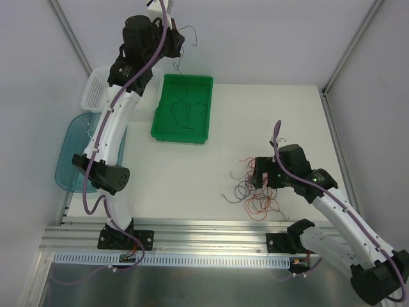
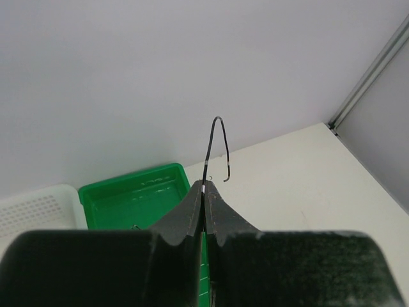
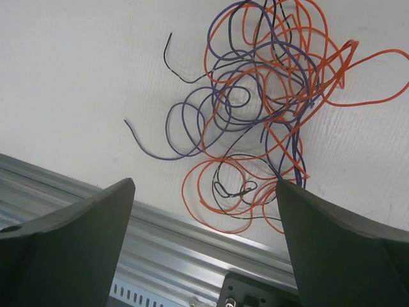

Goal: Untangle the cables

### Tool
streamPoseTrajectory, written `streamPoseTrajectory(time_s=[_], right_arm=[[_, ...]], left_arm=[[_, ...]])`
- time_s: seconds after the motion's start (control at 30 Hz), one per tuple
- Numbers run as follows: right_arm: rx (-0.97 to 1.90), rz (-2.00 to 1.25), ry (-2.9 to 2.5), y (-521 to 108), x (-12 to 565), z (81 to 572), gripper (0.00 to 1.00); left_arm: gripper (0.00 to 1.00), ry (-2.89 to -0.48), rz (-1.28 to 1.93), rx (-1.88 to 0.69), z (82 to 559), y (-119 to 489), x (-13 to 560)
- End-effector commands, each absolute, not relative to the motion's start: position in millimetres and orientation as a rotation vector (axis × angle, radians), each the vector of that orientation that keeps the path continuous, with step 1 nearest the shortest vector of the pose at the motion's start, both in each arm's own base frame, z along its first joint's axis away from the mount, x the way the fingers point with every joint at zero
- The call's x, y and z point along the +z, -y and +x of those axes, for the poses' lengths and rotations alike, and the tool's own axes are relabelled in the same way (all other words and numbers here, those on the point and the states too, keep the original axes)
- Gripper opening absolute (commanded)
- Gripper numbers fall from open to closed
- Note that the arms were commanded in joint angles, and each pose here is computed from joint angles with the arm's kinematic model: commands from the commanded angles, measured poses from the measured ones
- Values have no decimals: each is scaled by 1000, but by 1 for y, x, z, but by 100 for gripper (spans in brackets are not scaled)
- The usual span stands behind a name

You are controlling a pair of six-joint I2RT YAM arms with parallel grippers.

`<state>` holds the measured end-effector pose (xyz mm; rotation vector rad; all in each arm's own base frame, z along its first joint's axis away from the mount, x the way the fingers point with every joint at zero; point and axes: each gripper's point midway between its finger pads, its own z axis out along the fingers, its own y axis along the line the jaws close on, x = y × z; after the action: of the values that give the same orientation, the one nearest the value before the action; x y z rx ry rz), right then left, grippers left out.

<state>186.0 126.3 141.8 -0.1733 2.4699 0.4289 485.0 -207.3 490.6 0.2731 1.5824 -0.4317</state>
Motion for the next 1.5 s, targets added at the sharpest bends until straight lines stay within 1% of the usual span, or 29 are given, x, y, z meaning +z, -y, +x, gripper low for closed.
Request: streamPoseTrajectory(time_s=[0.0,0.17,0.27,0.37,0.5,0.57,0.63,0.67,0.7,0.73,0.77,0.8,0.83,0.87,0.9,0.93,0.97,1.0,1.03,1.07,1.1,1.17,1.2,1.27,1.3,1.33,1.37,1.4,1.47], right_arm=[[457,-216,-2452,-134,142,191,97],[459,-222,-2468,-137,137,194,97],[462,-229,-2474,-138,135,194,97],[472,-236,-2476,-140,135,193,97],[456,-232,-2478,-137,133,192,97],[441,-231,-2488,-134,130,191,97],[433,-232,-2490,-133,130,191,97],[413,-228,-2491,-130,129,191,97],[397,-228,-2491,-128,128,191,97],[370,-222,-2487,-125,129,193,97],[309,-201,-2493,-116,126,195,97],[273,-192,-2498,-112,126,196,97],[238,-168,-2502,-107,124,198,97],[169,-144,-2514,-97,121,198,97],[145,-115,-2528,-93,118,199,97],[120,-90,-2546,-88,113,199,97],[115,-71,-2553,-87,111,201,98],[119,-50,-2564,-86,108,200,99],[127,-20,-2573,-84,105,201,99],[151,-14,-2574,-88,104,203,99],[146,-1,-2576,-87,102,205,97],[143,25,-2589,-87,92,210,94],[144,31,-2596,-87,87,212,91],[147,33,-2616,-89,74,218,85],[153,27,-2617,-91,70,220,77],[178,16,-2609,-96,68,224,72],[184,3,-2616,-98,65,225,61],[194,-16,-2616,-101,63,227,56],[225,-78,-2603,-110,67,229,42]], left_arm=[[0,-1472,239,-479,490,200,522],[0,-1548,181,-486,523,196,479],[0,-1642,163,-462,549,198,427],[0,-1781,139,-404,583,193,349],[0,-1933,126,-461,598,195,271],[2,-2000,138,-482,593,199,240],[29,-2053,137,-484,585,199,218],[44,-2047,128,-471,580,194,224],[64,-2071,112,-449,574,189,216],[71,-2071,109,-444,569,187,219],[76,-2035,109,-452,559,185,243],[80,-2027,114,-473,550,187,252],[93,-2043,119,-482,538,188,249],[97,-1997,130,-497,521,188,277],[99,-1989,163,-515,506,198,284],[99,-2017,181,-518,490,200,274],[99,-1974,204,-538,468,204,298],[99,-1972,222,-552,453,208,301],[99,-2018,264,-585,429,222,282],[99,-1975,286,-611,406,225,301],[99,-2028,299,-622,386,228,279],[99,-1997,355,-677,344,243,289],[99,-2051,360,-699,324,246,266],[99,-2037,390,-780,286,254,269],[99,-2102,376,-801,269,253,243],[99,-2117,378,-821,257,254,237],[99,-2108,387,-863,239,257,238],[99,-2161,393,-855,228,254,214],[99,-2174,397,-876,211,251,204]])
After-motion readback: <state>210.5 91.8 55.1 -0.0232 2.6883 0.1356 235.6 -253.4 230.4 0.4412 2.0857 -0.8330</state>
